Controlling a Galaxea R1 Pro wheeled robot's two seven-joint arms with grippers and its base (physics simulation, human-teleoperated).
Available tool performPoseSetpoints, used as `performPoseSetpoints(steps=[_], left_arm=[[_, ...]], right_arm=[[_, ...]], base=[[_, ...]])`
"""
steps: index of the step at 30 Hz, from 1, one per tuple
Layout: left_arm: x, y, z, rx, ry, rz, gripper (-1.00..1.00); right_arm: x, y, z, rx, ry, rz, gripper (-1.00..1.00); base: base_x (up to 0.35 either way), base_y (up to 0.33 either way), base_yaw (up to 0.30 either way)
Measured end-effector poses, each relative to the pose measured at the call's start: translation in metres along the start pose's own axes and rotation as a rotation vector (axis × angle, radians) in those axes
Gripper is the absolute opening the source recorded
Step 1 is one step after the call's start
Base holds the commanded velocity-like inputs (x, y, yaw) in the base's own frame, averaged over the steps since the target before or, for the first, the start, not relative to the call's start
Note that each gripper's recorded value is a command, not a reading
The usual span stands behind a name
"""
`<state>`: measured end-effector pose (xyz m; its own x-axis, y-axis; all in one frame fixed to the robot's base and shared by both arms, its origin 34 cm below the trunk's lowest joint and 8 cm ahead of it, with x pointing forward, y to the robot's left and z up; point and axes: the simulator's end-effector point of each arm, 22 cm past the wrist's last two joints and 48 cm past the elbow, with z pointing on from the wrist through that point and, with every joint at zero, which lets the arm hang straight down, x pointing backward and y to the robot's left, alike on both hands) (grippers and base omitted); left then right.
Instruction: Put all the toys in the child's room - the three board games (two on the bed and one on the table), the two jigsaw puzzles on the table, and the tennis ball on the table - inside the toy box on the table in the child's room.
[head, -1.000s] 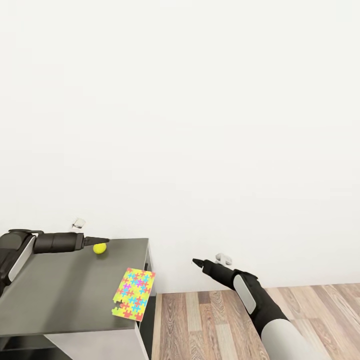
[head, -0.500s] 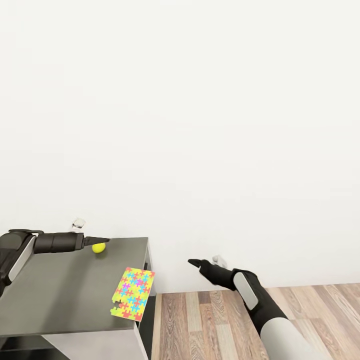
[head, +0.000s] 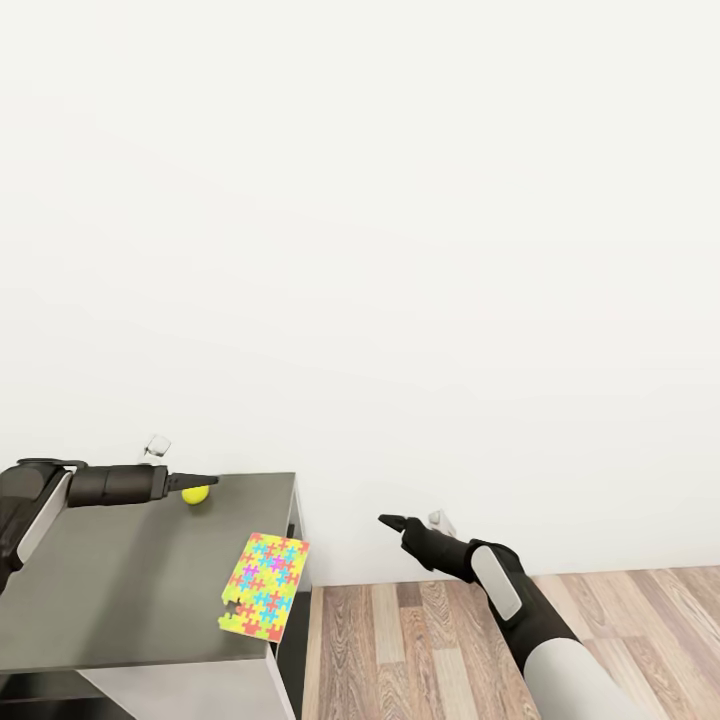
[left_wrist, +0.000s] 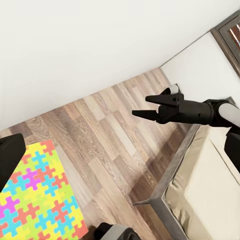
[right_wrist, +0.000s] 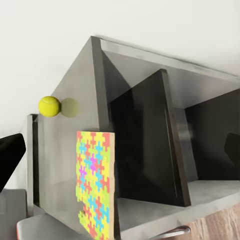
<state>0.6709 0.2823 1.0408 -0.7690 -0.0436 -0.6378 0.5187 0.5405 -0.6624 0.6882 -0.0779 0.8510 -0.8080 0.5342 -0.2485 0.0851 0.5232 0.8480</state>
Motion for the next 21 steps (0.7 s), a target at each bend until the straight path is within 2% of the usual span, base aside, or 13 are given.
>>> performPoseSetpoints(steps=[21], left_arm=[[0.013,0.018,0.012,0.003,0.003,0.0,1.0]], right_arm=[[0.002,-0.017,0.018,0.001,-0.02,-0.017,1.0]], base=[[0.0,0.0,0.0]])
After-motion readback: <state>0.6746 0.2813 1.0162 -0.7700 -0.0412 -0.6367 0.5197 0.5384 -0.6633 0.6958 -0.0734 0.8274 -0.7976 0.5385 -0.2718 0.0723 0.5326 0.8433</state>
